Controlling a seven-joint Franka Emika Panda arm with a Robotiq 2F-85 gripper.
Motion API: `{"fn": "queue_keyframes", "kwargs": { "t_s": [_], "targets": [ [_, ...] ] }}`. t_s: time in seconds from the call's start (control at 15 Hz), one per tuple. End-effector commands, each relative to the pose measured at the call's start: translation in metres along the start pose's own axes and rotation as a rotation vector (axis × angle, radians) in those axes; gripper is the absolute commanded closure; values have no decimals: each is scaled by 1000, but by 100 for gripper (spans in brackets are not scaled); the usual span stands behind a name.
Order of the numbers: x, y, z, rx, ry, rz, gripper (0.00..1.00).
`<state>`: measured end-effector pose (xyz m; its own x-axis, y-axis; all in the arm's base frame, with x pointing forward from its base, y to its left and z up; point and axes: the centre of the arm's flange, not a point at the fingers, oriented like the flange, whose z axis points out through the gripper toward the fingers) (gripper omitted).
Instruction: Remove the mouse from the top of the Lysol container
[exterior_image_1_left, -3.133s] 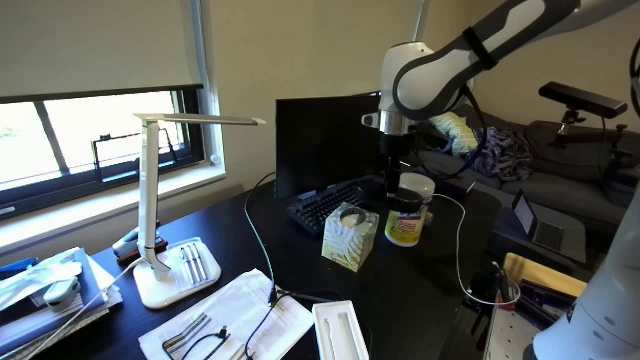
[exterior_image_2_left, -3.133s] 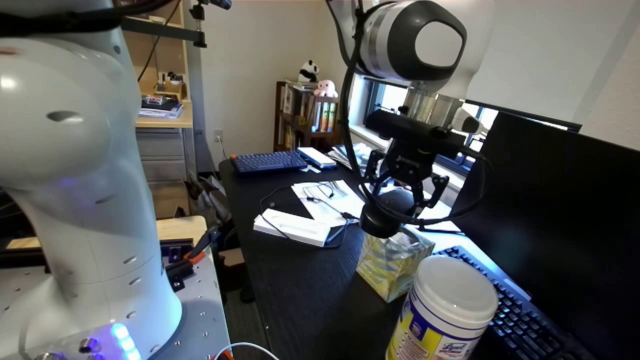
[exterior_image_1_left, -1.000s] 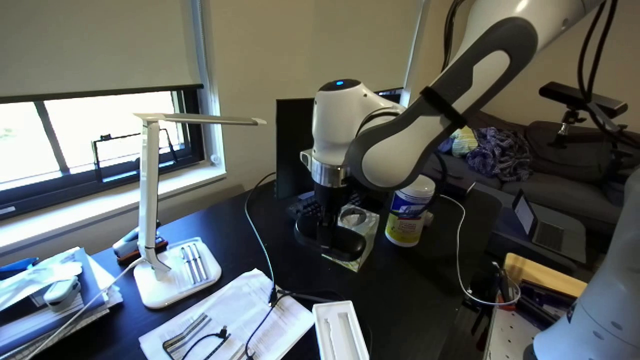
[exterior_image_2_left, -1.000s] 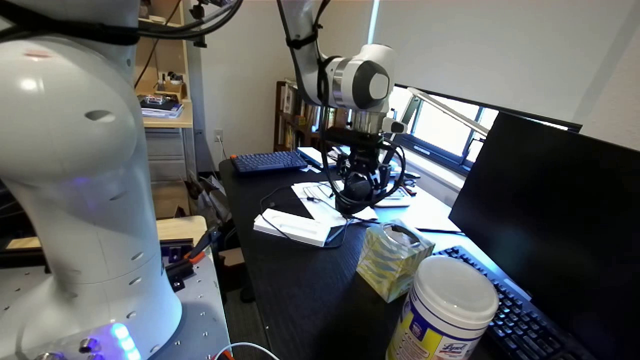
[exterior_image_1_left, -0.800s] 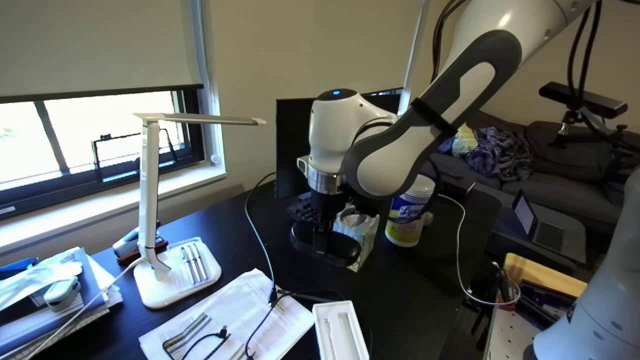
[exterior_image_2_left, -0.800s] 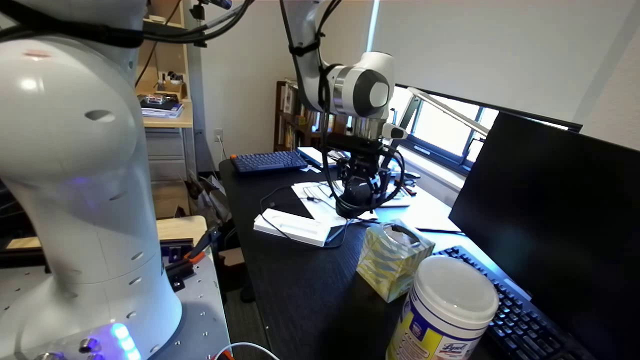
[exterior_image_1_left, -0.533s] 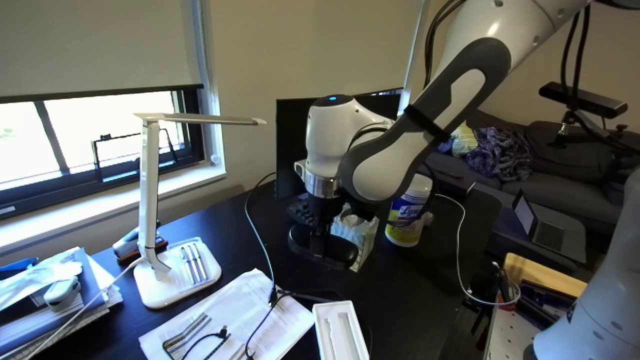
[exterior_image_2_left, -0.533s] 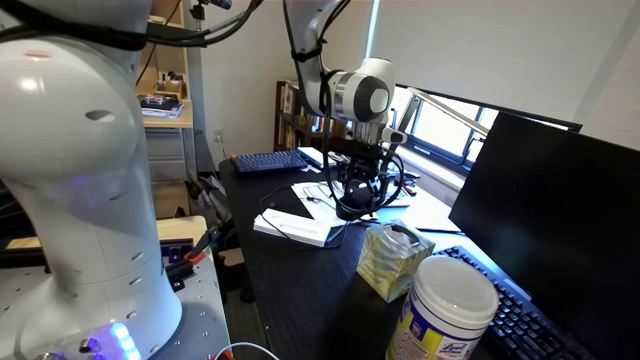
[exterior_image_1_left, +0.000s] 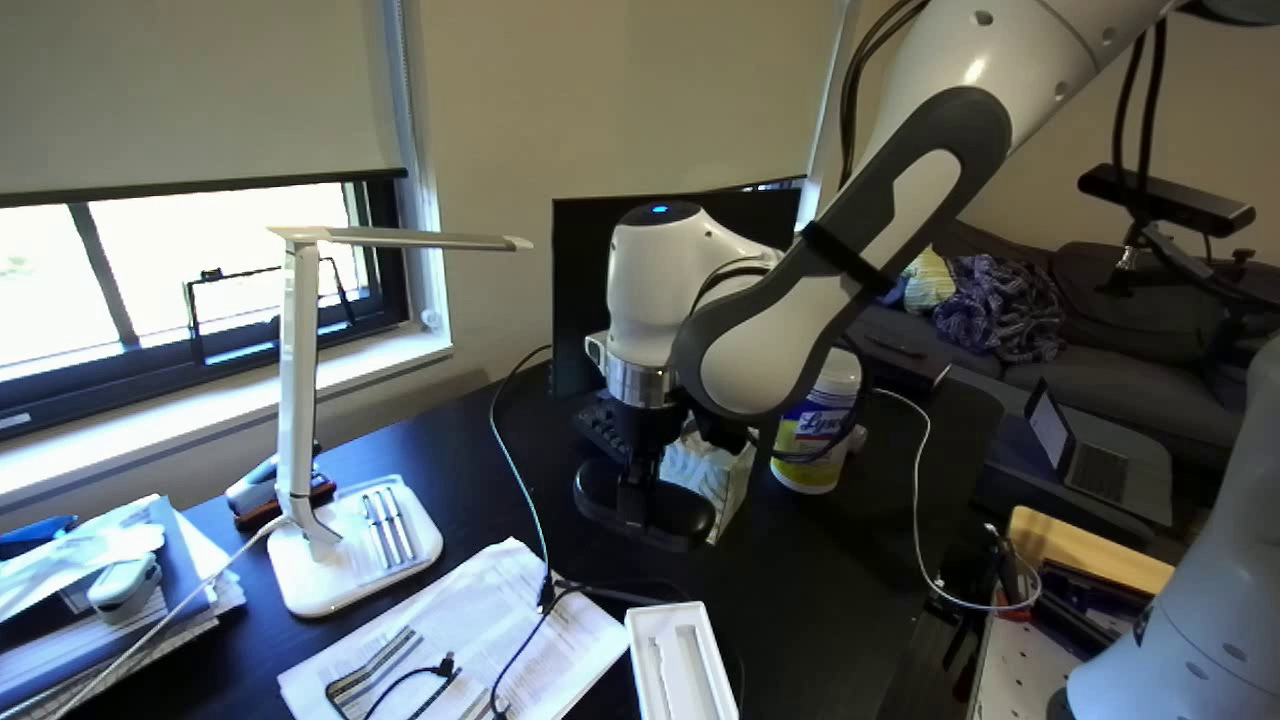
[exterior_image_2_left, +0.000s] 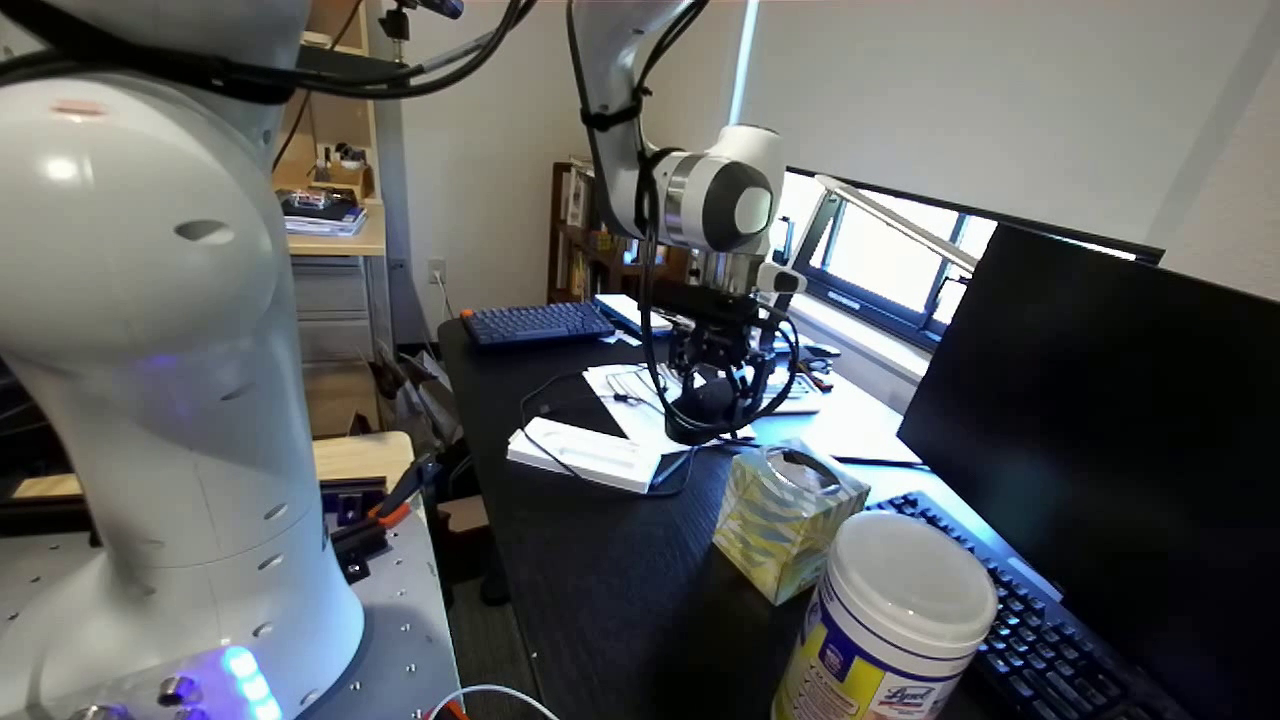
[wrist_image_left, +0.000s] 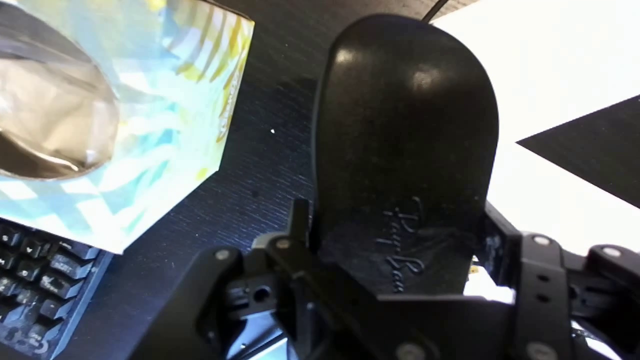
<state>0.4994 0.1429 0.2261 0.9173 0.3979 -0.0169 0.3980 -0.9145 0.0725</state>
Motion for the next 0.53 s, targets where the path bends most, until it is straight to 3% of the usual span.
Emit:
{"fn": "queue_keyframes", "kwargs": {
  "t_s": [0.0,0.27,0.47],
  "targets": [
    [12,-14,11,34,59,11,47],
    [23,-17,26,38,112,61,47],
    [29,-15,48,98,75,104,47]
  ]
}}
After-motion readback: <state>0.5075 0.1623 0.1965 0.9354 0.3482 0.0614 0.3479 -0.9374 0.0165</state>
